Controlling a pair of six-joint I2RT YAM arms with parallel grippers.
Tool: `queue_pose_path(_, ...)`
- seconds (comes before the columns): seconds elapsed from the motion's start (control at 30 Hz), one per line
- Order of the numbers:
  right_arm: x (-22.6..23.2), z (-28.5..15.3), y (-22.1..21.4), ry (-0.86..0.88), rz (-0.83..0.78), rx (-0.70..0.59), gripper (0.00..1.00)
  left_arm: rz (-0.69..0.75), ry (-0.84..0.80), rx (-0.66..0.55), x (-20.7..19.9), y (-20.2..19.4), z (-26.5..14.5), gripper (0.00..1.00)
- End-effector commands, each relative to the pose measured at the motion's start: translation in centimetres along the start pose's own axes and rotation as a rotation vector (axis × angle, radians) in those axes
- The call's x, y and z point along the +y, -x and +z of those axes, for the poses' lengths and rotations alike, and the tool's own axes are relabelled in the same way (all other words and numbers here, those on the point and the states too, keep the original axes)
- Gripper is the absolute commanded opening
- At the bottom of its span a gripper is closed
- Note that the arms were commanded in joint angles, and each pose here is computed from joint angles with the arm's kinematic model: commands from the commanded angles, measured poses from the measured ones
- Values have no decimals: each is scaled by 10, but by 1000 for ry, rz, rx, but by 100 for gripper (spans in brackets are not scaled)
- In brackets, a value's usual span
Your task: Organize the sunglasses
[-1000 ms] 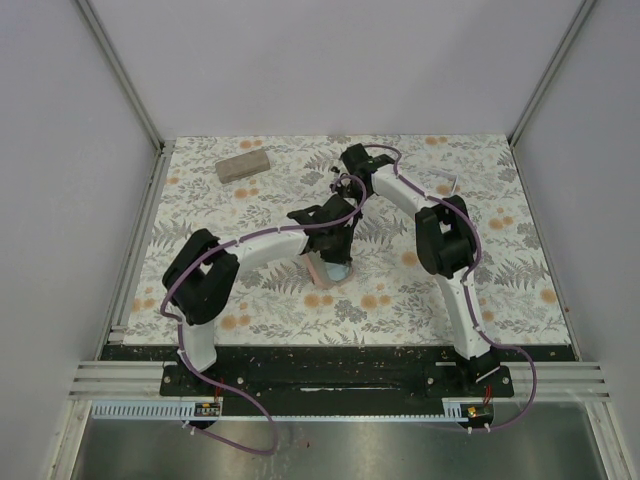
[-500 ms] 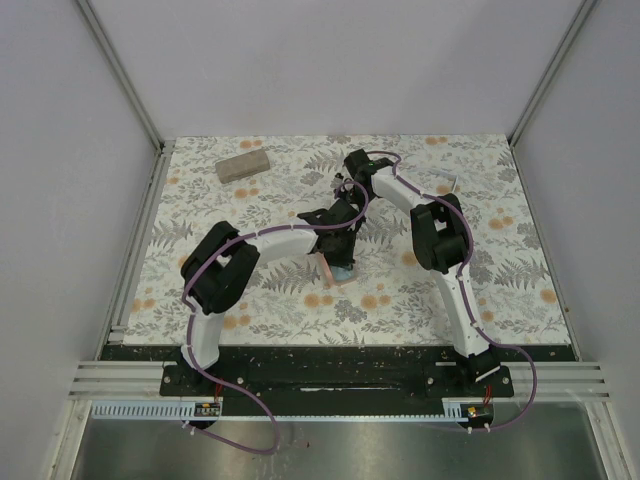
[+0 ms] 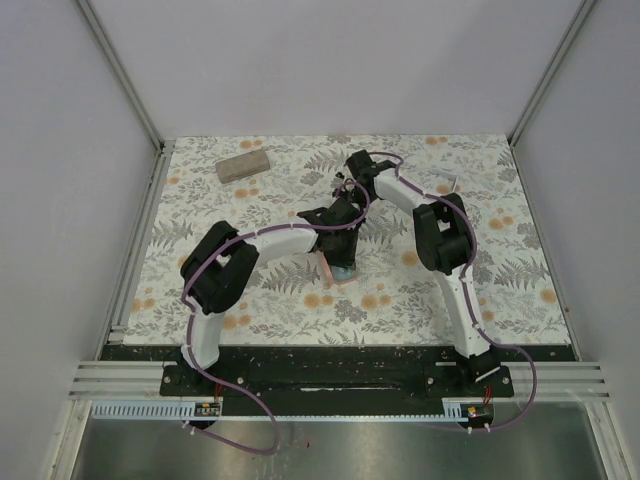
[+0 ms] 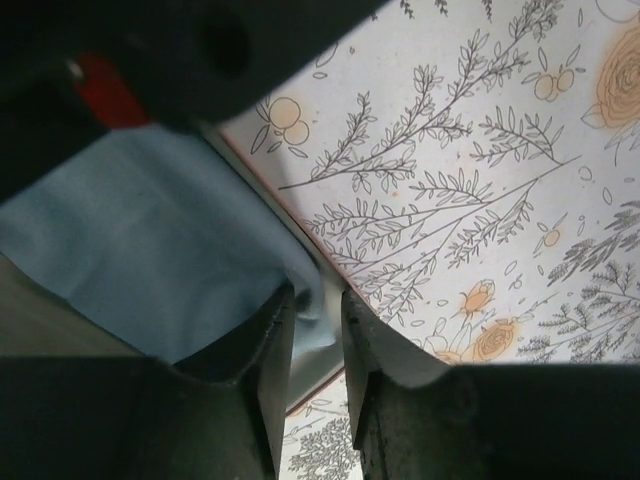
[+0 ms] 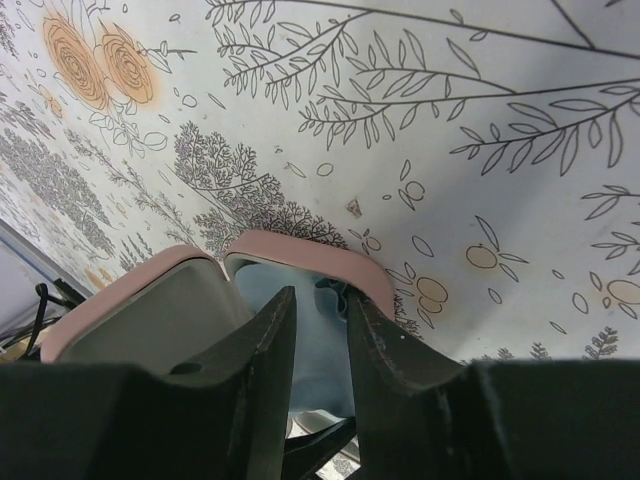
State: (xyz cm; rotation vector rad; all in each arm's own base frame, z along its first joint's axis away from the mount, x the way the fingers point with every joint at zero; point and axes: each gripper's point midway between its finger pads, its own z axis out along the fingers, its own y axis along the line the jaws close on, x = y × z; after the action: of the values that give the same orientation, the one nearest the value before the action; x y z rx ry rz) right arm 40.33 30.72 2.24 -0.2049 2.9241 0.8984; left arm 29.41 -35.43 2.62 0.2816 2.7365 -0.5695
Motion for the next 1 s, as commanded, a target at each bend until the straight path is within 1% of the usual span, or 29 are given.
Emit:
queue_pose_path(0.0,-6,-16,12,-48,-28,-84,36,42,-75,-69,-28,26,-45,33)
queue_pose_path(0.1,-6,-16,6,-22,-17,-94,36,55,-96,-113,-38,39,-70,36)
queue_pose_path(0.27,0,-23,2,2,-15,-124,36,62,-115,-158,-46,50,-94,41)
queue_pose_path(0.4,5,-31,1,13,-20,-144,36,59,-124,-170,-48,50,-105,41)
queue_pose_path(0.53,12,-40,2,31,-32,-161,37,51,-130,-223,-46,51,-131,41)
queue_pose_path(0.67,17,-48,6,26,-32,-189,37,19,-81,-292,-23,53,-158,42)
queue_pose_path(0.73,17,-53,9,15,-26,-208,42,-8,-33,-312,-2,50,-162,43)
queue_pose_path(0.8,18,-55,9,12,-14,-223,45,-34,-3,-320,17,47,-161,43)
queue_pose_path(0.9,19,-58,10,17,-4,-245,46,-81,23,-303,44,41,-150,43)
queue_pose_path(0.97,19,-58,9,19,0,-249,46,-108,29,-295,55,37,-140,43)
